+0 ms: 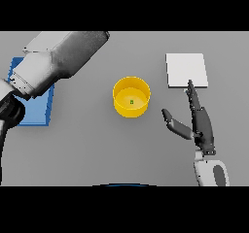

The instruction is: Pick up the red beaker and tilt it to pour out 1 green nut into yellow bowl. Pick up the yellow bowl and place it on the metallic measuring scale.

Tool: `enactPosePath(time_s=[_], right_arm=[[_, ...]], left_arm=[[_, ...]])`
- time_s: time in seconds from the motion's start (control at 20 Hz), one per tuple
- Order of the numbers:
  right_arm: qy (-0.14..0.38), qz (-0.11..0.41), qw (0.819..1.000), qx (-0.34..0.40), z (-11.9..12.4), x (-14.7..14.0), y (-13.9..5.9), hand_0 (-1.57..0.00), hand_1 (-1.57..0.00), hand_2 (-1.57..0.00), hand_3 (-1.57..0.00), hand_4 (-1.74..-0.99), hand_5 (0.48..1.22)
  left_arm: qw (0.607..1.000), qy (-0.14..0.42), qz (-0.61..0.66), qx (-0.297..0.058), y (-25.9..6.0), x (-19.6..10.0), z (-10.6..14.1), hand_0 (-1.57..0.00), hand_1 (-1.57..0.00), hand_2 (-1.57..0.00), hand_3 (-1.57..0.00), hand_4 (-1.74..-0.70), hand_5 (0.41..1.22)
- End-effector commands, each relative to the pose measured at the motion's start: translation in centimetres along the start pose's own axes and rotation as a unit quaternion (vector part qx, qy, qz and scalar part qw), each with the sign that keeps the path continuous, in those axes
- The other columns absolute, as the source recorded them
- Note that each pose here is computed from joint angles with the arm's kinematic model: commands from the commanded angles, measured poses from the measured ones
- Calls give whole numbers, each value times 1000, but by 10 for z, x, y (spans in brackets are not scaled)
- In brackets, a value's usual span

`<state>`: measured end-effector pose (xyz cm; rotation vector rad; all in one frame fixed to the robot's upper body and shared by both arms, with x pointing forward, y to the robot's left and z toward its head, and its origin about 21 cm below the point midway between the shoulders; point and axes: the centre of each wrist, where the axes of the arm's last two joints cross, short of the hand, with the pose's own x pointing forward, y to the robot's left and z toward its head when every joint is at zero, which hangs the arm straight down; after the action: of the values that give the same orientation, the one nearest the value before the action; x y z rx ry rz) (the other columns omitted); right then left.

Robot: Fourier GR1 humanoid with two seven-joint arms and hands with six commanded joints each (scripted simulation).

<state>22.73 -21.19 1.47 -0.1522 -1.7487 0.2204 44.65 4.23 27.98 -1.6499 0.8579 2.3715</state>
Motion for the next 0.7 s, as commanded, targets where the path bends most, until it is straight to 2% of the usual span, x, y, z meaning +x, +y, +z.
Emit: enactPosePath(time_s=[0.0,0.1,0.15,0.25,0.35,0.45,0.55,0.65], right_arm=[[4,-3,1000,3,-3,1,2,1,1,1,1,-1117,554],[-1,-6,1000,14,-4,0,-2,1,1,1,1,-1104,563],[-4,-7,1000,16,-4,-2,0,1,1,1,1,-1102,572],[-1,-8,1000,22,-6,-2,1,1,1,1,1,-1105,578],[-2,-12,1000,23,-7,-3,3,1,1,1,1,-1116,582],[-13,-4,1000,23,-6,-3,3,1,1,1,1,-1118,595],[-3,12,1000,27,-9,-2,1,1,1,1,1,-1127,606],[-10,10,999,30,-8,-2,-2,1,1,1,1,-1132,621]], left_arm=[[999,26,34,-2,-3,-19,5,-1571,-1571,-1571,-1571,-1722,1221],[987,88,133,-24,-13,-54,16,-1571,-1571,-1571,-1571,-1728,1221],[968,122,217,-33,-25,-73,25,-1571,-1571,-1571,-1523,-1731,1221],[914,175,363,-39,-65,-105,49,-1571,-1571,-1571,-1509,-1735,1221],[844,205,495,-31,-111,-118,71,-1571,-1571,-1571,-1520,-1737,1221],[773,241,586,-23,-153,-115,88,-1571,-1571,-1571,-1538,-1738,1221],[711,280,644,-21,-191,-100,99,-1571,-1571,-1571,-1550,-1739,1221],[658,333,674,-49,-225,-72,102,-1571,-1571,-1571,-1558,-1740,1221]])
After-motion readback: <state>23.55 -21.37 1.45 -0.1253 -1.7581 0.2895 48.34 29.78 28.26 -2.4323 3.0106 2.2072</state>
